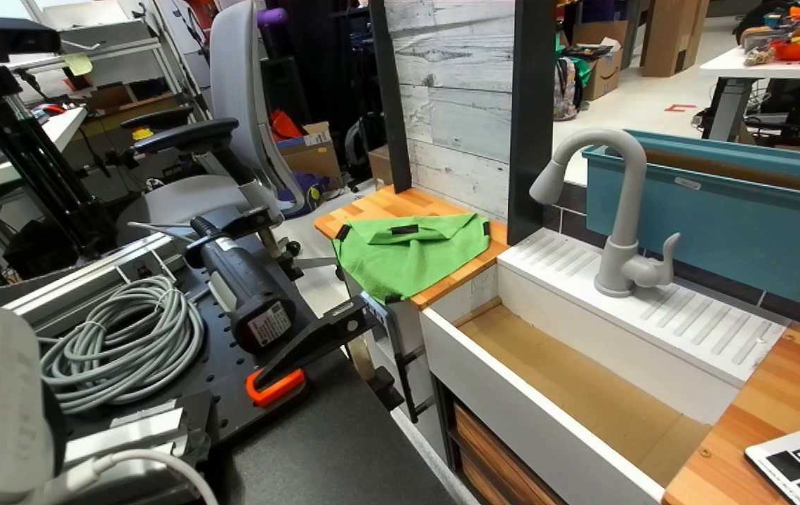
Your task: Slide the green cloth to the left
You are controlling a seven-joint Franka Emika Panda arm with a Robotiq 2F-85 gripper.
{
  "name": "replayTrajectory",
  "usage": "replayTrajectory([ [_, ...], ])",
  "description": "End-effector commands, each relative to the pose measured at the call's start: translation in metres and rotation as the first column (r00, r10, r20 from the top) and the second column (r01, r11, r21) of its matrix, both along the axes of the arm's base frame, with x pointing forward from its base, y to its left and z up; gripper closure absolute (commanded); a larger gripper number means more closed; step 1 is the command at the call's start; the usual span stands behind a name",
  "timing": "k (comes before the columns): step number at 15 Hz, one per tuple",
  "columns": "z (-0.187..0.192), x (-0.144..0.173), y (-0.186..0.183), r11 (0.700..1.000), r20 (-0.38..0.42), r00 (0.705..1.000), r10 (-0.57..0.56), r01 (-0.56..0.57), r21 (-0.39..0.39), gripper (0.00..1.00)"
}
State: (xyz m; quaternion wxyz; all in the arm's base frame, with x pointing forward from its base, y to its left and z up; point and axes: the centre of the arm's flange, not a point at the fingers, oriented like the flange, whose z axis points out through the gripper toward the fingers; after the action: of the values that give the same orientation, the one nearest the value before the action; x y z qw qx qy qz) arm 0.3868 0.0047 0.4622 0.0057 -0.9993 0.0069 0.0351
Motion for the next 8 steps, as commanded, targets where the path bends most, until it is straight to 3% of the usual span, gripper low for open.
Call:
replayTrajectory([
  [1, 0.000, 0.000, 0.000, 1.000, 0.000, 1.000, 0.000, 0.000, 0.000, 0.00],
  [8, -0.006, 0.015, 0.005, 1.000, 0.019, 1.000, -0.014, 0.014, 0.016, 0.00],
])
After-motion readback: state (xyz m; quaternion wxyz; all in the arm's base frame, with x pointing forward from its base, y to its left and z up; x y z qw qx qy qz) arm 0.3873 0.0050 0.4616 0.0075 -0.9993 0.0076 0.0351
